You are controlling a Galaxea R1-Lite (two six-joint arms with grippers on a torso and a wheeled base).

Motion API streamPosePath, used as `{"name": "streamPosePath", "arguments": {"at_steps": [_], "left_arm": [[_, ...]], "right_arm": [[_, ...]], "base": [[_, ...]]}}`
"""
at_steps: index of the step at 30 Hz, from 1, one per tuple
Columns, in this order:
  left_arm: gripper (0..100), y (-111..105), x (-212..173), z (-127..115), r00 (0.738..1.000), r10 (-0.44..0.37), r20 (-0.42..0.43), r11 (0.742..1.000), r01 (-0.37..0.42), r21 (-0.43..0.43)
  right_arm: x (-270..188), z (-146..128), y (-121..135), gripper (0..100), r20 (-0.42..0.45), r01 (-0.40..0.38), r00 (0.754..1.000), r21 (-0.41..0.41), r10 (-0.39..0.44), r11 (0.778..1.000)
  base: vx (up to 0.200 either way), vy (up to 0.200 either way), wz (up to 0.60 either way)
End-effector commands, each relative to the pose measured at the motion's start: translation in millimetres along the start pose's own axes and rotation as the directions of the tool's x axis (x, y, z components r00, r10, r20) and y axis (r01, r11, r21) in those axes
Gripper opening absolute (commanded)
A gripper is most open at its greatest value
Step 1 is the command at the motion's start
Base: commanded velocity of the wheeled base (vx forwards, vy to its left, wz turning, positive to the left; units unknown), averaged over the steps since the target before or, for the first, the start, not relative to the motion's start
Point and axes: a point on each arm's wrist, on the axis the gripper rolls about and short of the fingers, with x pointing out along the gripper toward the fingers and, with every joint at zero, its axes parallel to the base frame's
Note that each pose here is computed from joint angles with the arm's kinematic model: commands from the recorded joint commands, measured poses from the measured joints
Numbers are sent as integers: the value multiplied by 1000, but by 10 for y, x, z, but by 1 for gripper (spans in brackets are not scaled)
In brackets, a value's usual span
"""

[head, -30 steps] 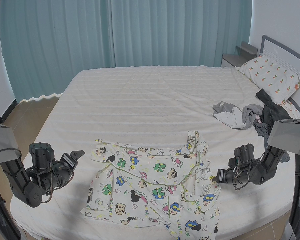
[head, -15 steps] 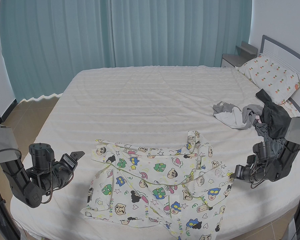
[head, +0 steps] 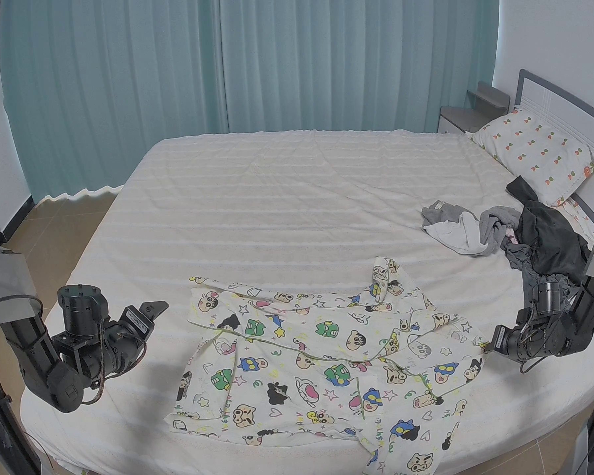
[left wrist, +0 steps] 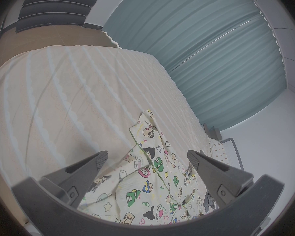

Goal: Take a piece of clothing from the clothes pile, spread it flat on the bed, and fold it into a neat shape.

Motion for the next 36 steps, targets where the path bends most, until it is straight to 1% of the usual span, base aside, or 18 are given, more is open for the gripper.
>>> {"name": "streamPosePath", "arguments": {"at_steps": [1, 6, 15, 16, 22, 25, 29, 31, 32, 34, 36], "left_arm": [[100, 5, 0, -15, 1000, 2, -6, 1000, -2, 2], [100, 1, -14, -81, 999, 2, -34, 1000, -2, 10], [100, -3, -40, -343, 991, 13, -135, 998, -5, 58], [100, 9, -39, -369, 989, 19, -146, 998, -10, 62], [100, 57, 7, -472, 982, 47, -183, 996, -32, 84], [100, 29, 2, -528, 978, 38, -203, 995, -19, 94], [100, -46, -25, -693, 968, 20, -250, 991, 14, 132], [100, -68, -15, -814, 960, 23, -279, 987, 22, 158], [100, -68, -15, -814, 960, 23, -279, 987, 22, 158], [100, -69, -6, -943, 952, 40, -303, 982, 19, 189], [100, -41, 22, -1050, 947, 68, -314, 976, 2, 216]], "right_arm": [[-13, 76, -48, 0, 37, 5, 999, 7, -5, 1000], [-8, 141, -97, 0, 70, 39, 997, -2, -39, 999], [24, 261, -156, 0, 107, 45, 993, 12, -46, 999], [25, 281, -156, 100, 115, 43, 992, 13, -44, 999], [10, 320, -189, 100, 129, 45, 990, 25, -48, 999], [-55, 314, -163, 100, 135, 36, 990, 29, -39, 999], [-212, 230, -76, 100, 125, 0, 992, 31, -4, 1000], [-372, 161, 53, 100, 139, -81, 988, 53, 73, 995], [-372, 161, 53, 100, 139, -81, 988, 53, 73, 995], [-557, 89, 189, 100, 175, -193, 969, 100, 174, 976], [-657, 37, 259, 100, 195, -258, 953, 127, 230, 958]], "base": [[0, 0, 0], [0, 0, 0], [0, 0, 0], [0, 0, 0], [0, 0, 0], [0, 0, 0], [0, 0, 0], [0, 0, 0], [0, 0, 0], [0, 0, 0], [0, 0, 0]]}}
